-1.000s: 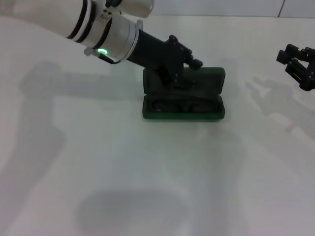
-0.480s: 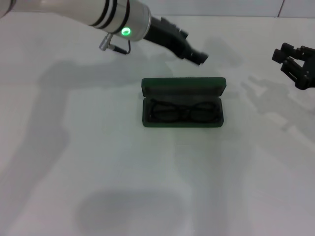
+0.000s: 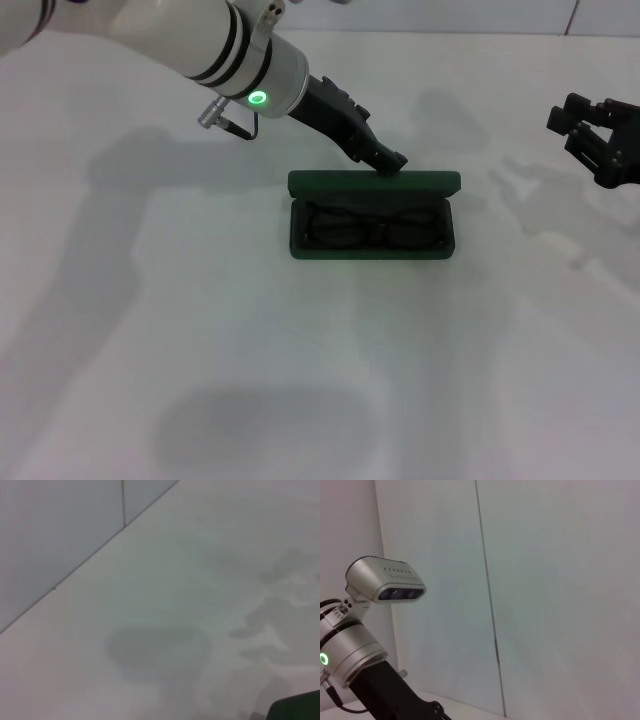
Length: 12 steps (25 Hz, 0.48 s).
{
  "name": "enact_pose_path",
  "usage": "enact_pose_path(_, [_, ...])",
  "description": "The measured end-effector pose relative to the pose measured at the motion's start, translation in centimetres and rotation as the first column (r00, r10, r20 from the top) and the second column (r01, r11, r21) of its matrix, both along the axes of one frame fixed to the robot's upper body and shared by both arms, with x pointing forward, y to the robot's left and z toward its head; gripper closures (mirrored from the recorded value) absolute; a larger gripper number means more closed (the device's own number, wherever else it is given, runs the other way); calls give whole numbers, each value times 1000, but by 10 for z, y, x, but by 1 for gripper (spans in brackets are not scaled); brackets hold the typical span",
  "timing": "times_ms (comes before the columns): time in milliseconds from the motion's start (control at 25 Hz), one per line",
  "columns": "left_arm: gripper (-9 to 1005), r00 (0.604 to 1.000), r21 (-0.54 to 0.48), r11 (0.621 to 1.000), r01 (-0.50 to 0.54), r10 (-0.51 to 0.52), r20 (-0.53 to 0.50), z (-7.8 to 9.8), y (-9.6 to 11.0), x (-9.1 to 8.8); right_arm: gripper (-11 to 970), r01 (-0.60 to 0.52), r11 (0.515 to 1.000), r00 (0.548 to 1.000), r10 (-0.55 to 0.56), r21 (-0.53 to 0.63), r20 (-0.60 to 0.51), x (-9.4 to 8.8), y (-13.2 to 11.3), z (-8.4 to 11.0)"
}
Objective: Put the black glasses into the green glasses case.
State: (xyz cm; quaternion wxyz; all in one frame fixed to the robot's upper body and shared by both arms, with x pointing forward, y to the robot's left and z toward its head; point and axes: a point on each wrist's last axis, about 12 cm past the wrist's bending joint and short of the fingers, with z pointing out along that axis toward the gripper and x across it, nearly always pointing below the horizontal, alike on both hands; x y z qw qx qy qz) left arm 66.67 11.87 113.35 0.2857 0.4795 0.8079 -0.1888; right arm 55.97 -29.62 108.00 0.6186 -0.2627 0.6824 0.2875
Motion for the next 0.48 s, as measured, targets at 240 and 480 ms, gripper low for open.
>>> enact_pose_path(240, [102, 995, 9, 995, 99, -99, -3, -19, 7, -15, 727, 10, 1000, 1000, -10, -9, -2, 1, -2, 0])
enact_pose_path(480, [102, 991, -115, 986, 124, -117, 66, -31, 13, -25, 726, 23, 999, 1000, -23, -24, -2, 4, -3, 0])
